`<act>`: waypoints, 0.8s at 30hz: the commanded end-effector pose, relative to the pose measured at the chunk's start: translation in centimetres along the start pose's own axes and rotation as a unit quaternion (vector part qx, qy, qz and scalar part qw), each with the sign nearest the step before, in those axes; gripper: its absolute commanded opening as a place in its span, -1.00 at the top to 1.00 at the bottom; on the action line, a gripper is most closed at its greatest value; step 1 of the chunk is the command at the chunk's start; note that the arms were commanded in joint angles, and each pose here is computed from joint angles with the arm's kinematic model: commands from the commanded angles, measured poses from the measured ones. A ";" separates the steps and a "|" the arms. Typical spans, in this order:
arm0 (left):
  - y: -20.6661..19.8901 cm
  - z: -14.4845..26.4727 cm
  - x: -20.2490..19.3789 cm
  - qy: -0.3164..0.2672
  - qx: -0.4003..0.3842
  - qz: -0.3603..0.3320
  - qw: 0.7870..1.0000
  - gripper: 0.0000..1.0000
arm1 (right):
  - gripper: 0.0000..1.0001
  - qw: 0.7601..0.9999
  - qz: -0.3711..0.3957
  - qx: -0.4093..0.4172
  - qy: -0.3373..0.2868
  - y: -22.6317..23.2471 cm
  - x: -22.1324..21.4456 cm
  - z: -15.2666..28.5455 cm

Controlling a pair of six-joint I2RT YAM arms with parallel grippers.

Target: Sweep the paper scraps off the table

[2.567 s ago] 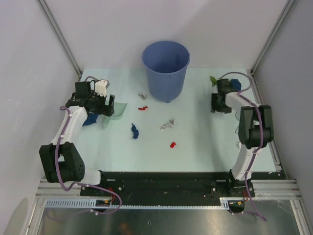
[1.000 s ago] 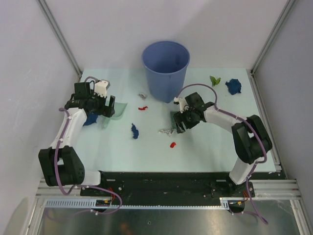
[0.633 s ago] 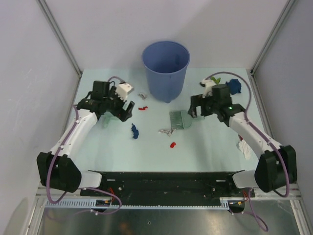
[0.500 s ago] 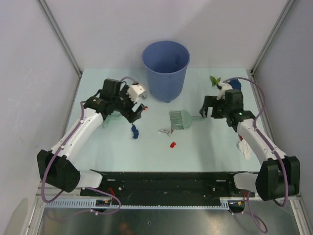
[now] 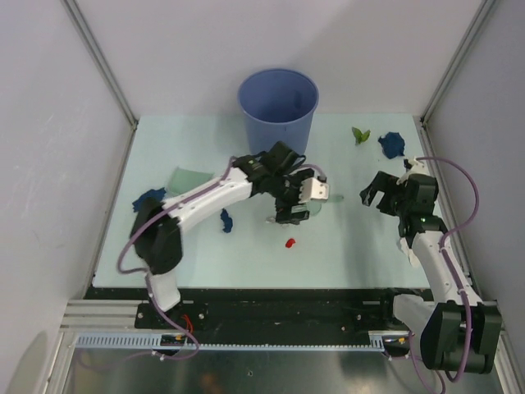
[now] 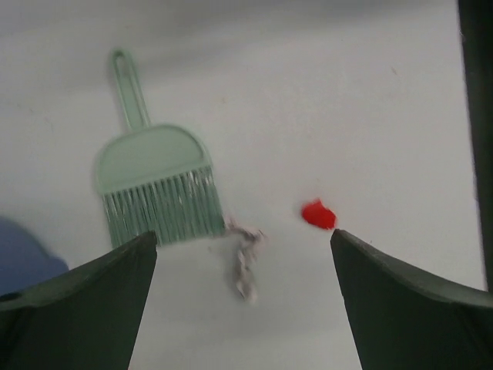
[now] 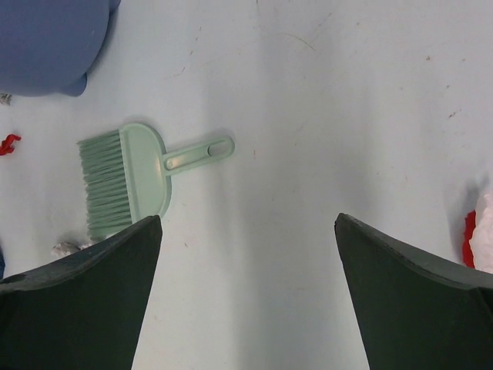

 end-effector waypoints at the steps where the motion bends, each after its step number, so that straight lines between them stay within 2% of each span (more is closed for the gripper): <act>1: 3.5 -2.7 3.0 -0.056 -0.029 -0.055 0.997 -0.96 | -1.00 1.000 0.001 0.014 -0.024 0.0 0.5 -0.2; 6: 4.9 -7.4 2.9 -0.030 -0.038 -0.089 0.995 -0.95 | -1.00 1.000 -0.003 0.014 -0.009 -0.3 -0.2 -0.9; 8: 5.8 -8.1 4.5 -0.032 -0.018 -0.095 0.995 -0.96 | -0.99 1.000 -0.007 0.021 -0.005 -0.4 -0.5 -1.2; 9: 6.0 -10.3 4.0 -0.006 -0.009 -0.061 0.998 -0.96 | -0.99 1.000 -0.008 0.024 -0.007 -0.3 -0.4 -1.4; 10: 7.6 -9.9 6.5 -0.025 0.031 -0.053 0.998 -0.96 | -0.99 1.000 -0.009 0.027 -0.006 -0.3 -0.4 -1.5; 11: 8.4 -10.6 7.0 -0.024 0.052 -0.027 0.998 -0.93 | -0.99 1.000 -0.009 0.029 -0.003 -0.3 -0.5 -1.6; 12: 9.2 -13.3 5.4 0.003 0.072 0.036 0.997 -0.90 | -0.99 1.000 -0.009 0.030 -0.002 -0.3 -0.6 -1.6; 13: 10.2 -13.0 6.5 -0.013 0.095 0.042 0.994 -0.87 | -1.00 1.000 -0.011 0.030 -0.001 -0.3 -0.6 -1.7; 14: 10.3 -13.9 5.9 -0.006 0.095 0.049 0.994 -0.82 | -0.99 0.999 -0.010 0.031 -0.004 -0.3 -0.5 -1.6; 18: 9.2 -16.4 3.7 0.009 0.050 0.070 0.996 -0.83 | -1.00 1.000 -0.010 0.026 -0.012 -0.3 -0.2 -1.2; 24: 10.2 -17.8 1.9 0.030 0.077 0.114 0.990 -0.82 | -1.00 0.999 -0.014 0.017 -0.024 -0.6 0.1 -0.9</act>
Point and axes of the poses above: each gripper's point midway between its finger pads, its own z axis back along the fingers, its own y axis along the line the jaws close on, x = y × z, the point moved 8 cm from there along z, back along the fingers, and after that the axes turned 5 degrees about z, right-handed, at the moved point
